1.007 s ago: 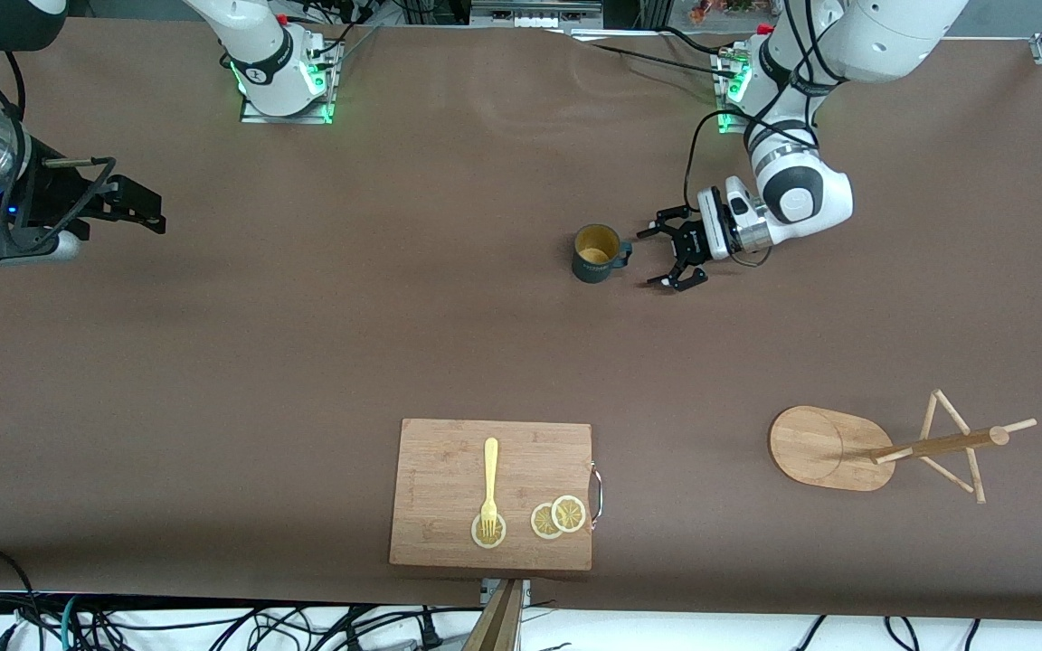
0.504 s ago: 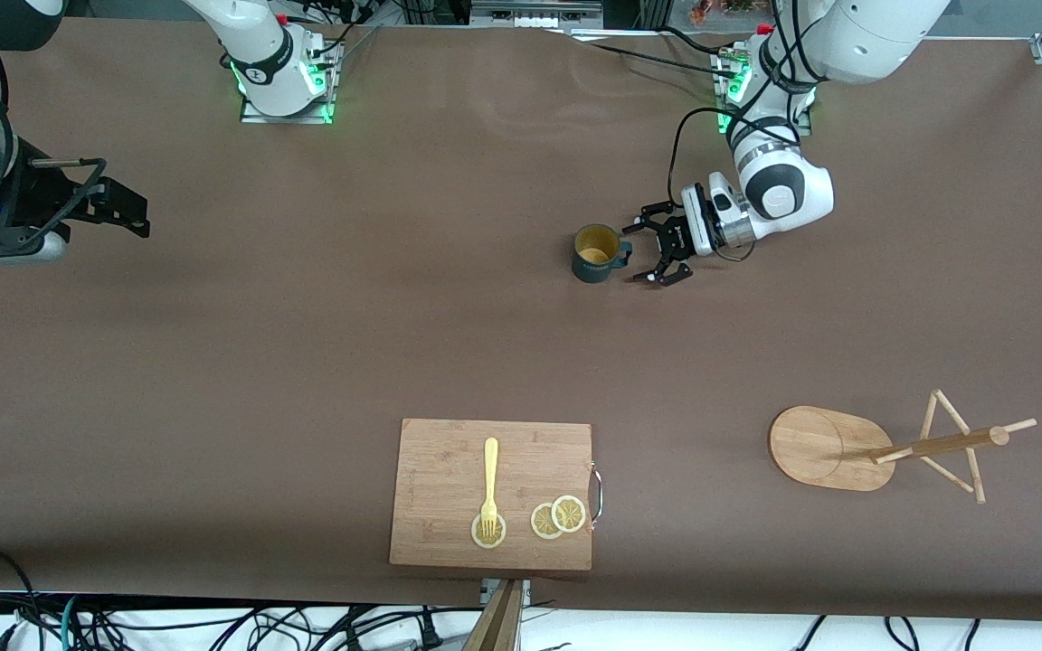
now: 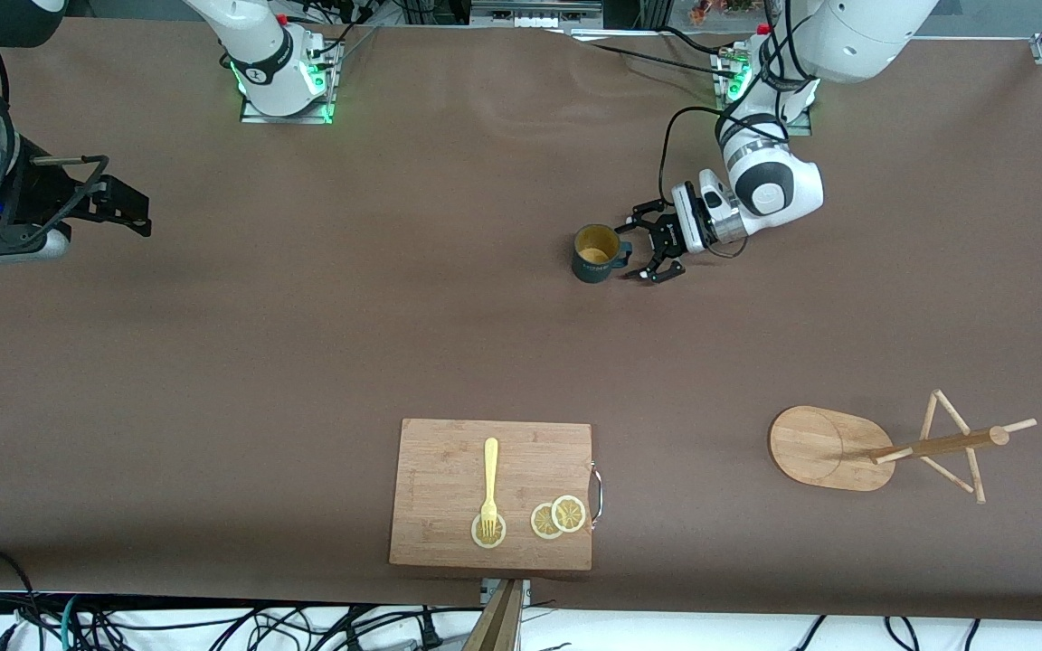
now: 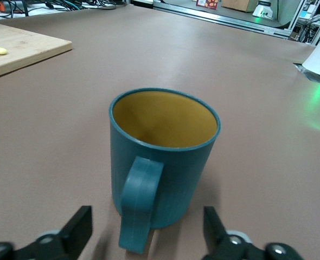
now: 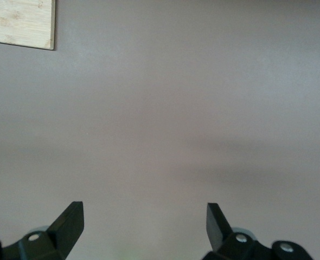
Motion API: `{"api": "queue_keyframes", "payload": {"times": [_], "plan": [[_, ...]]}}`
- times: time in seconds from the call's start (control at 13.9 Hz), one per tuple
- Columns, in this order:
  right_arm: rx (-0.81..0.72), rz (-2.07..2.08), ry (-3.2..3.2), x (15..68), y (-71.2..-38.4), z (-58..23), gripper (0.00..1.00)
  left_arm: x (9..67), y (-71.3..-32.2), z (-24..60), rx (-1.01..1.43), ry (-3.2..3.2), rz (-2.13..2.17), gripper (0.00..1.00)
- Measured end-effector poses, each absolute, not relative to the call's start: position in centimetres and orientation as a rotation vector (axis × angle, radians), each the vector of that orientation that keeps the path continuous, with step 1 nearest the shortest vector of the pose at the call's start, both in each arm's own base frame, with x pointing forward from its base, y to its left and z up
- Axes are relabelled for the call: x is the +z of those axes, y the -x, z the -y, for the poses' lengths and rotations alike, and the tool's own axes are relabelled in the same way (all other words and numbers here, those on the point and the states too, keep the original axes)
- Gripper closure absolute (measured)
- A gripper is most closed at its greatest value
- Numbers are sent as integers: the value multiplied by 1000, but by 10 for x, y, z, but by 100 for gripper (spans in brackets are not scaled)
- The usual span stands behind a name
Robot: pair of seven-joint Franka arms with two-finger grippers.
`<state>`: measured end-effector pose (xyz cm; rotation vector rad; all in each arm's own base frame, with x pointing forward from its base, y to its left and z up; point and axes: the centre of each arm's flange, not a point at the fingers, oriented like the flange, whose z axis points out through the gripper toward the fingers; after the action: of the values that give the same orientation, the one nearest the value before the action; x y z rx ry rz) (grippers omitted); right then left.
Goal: Pass cup and hang on rack
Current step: 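Move the left gripper to the mug handle and grasp it, then lift the mug by its handle with the left gripper toward the wooden rack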
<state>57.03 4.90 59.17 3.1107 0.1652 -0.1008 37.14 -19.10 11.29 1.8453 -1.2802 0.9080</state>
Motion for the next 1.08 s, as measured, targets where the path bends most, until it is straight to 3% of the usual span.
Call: {"api": "queue_keyframes", "payload": {"times": [0.43, 0.79, 1.08], "plan": [[-110, -165, -3110, 591, -570, -49, 0, 113, -372, 191, 914, -1843, 1296, 79], [-111, -165, -3110, 591, -570, -49, 0, 125, -393, 171, 938, -1893, 1220, 79], [-111, -165, -3110, 591, -570, -49, 0, 170, -424, 144, 829, -1900, 1115, 79]]}}
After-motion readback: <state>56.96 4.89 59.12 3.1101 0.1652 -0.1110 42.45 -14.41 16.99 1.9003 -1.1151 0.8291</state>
